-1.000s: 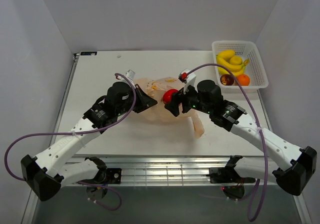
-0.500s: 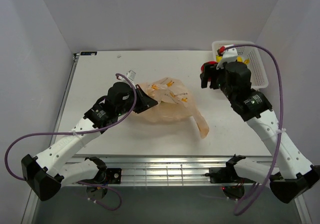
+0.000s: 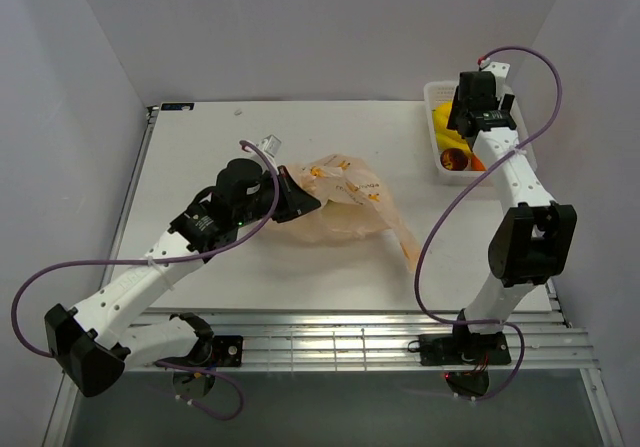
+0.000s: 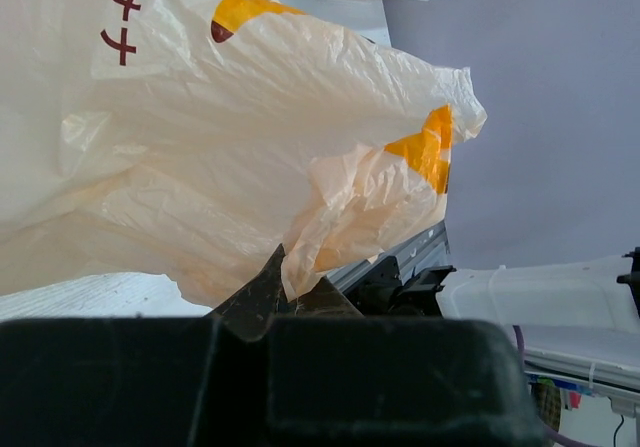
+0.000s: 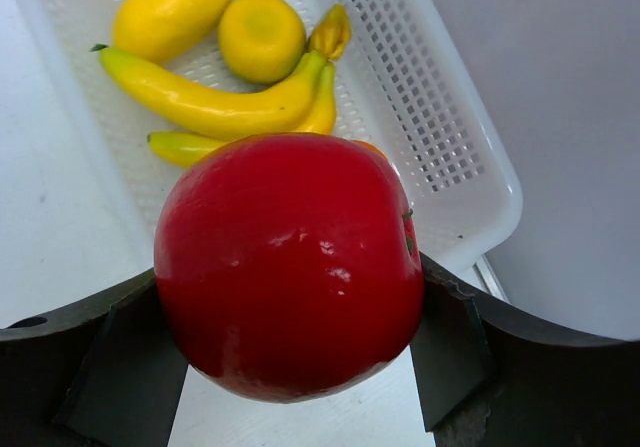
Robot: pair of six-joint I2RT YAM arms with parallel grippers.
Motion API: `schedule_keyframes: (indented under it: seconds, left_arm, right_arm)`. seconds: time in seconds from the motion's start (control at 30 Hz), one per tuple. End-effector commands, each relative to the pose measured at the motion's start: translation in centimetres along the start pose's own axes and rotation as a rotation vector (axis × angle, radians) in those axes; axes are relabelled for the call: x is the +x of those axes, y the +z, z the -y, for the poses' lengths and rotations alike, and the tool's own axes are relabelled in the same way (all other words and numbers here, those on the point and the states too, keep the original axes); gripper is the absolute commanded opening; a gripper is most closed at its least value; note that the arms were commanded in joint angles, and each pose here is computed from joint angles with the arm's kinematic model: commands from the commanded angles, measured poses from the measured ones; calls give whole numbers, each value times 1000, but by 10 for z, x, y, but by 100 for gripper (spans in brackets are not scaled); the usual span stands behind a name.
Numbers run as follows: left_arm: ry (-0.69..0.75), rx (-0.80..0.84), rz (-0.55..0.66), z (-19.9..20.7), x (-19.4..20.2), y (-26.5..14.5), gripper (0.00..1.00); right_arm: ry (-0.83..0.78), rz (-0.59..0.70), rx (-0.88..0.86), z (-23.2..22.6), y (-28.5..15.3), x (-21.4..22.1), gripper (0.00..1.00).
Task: Take the fake fruits out of the plastic bag
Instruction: Place the fake fruit in the bin, then take out the fake fruit from the plastic bag.
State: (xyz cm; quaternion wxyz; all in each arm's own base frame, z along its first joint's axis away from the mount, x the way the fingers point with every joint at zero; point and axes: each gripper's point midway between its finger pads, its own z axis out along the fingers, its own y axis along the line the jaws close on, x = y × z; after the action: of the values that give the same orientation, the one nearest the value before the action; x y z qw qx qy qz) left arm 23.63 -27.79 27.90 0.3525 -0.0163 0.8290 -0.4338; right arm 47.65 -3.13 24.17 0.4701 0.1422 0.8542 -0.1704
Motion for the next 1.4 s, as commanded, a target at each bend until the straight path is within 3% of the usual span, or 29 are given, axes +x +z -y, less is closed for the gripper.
schedule_keyframes:
  seconds: [0.0, 0.07, 0.13, 0.33, 0.43, 0.53, 0.57, 0.63, 0.67, 0.7, 0.77, 0.87, 0.9, 1.1, 1.23, 1.37]
  left_arm:
    - [44, 49, 16, 18, -10, -7, 0]
    - [46, 37, 11, 16, -9, -7, 0]
    - [53, 31, 10, 16, -11, -7, 0]
    - [57, 30, 5, 16, -11, -5, 0]
    - [57, 29, 2, 15, -10, -4, 0]
    - [52, 28, 3, 15, -9, -4, 0]
    - [50, 24, -1, 13, -8, -3, 0]
    - [42, 21, -1, 13, -8, -2, 0]
    - [41, 21, -4, 12, -7, -2, 0]
    - [40, 24, -5, 13, -7, -2, 0]
    - [32, 22, -7, 12, -5, -3, 0]
    - [26, 22, -5, 11, -5, -4, 0]
    - [25, 22, -5, 11, -4, -5, 0]
    - [17, 29, -13, 12, -3, -5, 0]
    - [16, 42, -30, 15, 0, -4, 0]
    - [19, 53, -41, 16, 2, -5, 0]
  right_arm:
    - [85, 88, 110, 22, 3, -38, 72]
    - [78, 64, 121, 19, 15, -32, 98]
    - [78, 58, 122, 18, 16, -33, 90]
    - [96, 71, 56, 14, 3, -40, 90]
    - [93, 73, -73, 2, -16, -41, 90]
    - [58, 81, -383, -35, -56, -41, 90]
    - [19, 34, -612, -67, -77, -19, 90]
    - [7, 87, -895, -92, -126, -15, 90]
    - [-26, 8, -1197, -117, -165, 25, 90]
    - [-25, 69, -1343, -120, -198, 20, 90]
    - [-49, 7, -1686, -128, -264, 50, 90]
    - [-154, -10, -1855, -129, -323, 89, 90]
    - [-219, 45, -1879, -124, -339, 98, 90]
    - [-293, 14, -2029, -111, -405, 149, 90]
    - [-296, -106, -2019, -121, -400, 185, 90]
    - [-218, -144, -1818, -151, -364, 178, 90]
